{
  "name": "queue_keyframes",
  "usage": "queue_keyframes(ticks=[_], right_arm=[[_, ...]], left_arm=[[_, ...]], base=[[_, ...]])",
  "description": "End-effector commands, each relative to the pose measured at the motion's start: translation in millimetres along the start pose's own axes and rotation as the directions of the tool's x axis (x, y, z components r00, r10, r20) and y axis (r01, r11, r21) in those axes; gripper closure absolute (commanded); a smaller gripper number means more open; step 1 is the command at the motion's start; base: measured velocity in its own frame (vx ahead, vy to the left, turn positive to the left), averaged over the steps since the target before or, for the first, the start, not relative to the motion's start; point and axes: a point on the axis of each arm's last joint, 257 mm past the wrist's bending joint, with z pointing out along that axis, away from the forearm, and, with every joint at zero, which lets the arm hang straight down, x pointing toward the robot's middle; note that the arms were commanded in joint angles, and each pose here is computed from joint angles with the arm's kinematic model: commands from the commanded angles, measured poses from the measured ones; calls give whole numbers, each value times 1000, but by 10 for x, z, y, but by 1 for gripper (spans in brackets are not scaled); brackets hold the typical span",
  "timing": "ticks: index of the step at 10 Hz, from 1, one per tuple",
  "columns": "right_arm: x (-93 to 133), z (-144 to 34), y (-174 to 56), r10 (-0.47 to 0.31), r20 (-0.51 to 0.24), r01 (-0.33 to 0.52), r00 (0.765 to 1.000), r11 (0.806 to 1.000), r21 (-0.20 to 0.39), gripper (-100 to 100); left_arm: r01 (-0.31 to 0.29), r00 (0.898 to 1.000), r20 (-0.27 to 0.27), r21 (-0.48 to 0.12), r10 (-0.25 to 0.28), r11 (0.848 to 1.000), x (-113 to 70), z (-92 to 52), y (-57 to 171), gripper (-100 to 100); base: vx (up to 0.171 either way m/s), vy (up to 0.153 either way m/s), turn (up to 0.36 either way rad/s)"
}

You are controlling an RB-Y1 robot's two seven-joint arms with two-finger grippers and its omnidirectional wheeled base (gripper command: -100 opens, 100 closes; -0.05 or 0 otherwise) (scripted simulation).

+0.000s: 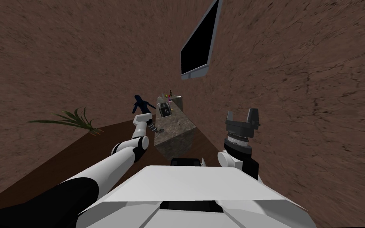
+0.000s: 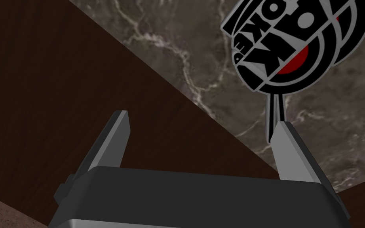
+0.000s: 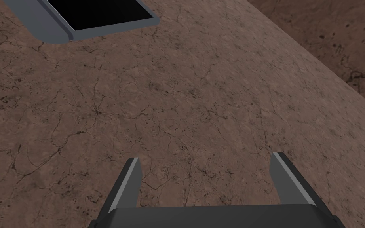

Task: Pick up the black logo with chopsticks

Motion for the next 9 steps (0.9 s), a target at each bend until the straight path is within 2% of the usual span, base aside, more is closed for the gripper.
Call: queue_keyframes(ticks=[1,6,7,9], right_arm=[[0,0,0,0,0,0,1000,1000,0,0],[0,0,0,0,0,0,1000,1000,0,0],[0,0,0,0,0,0,1000,1000,0,0],[0,0,0,0,0,0,1000,1000,0,0]], left_arm=[[0,1000,0,0,0,1000,-1,1,0,-100],[0,1000,0,0,0,1000,-1,1,0,-100],[20,999,-31,15,-19,1000,45,-113,-137,-100],[26,999,-40,19,-25,999,56,-146,-176,-100]], base=[[0,0,0],[0,0,0],[-27,-20,59],[-34,-21,38]])
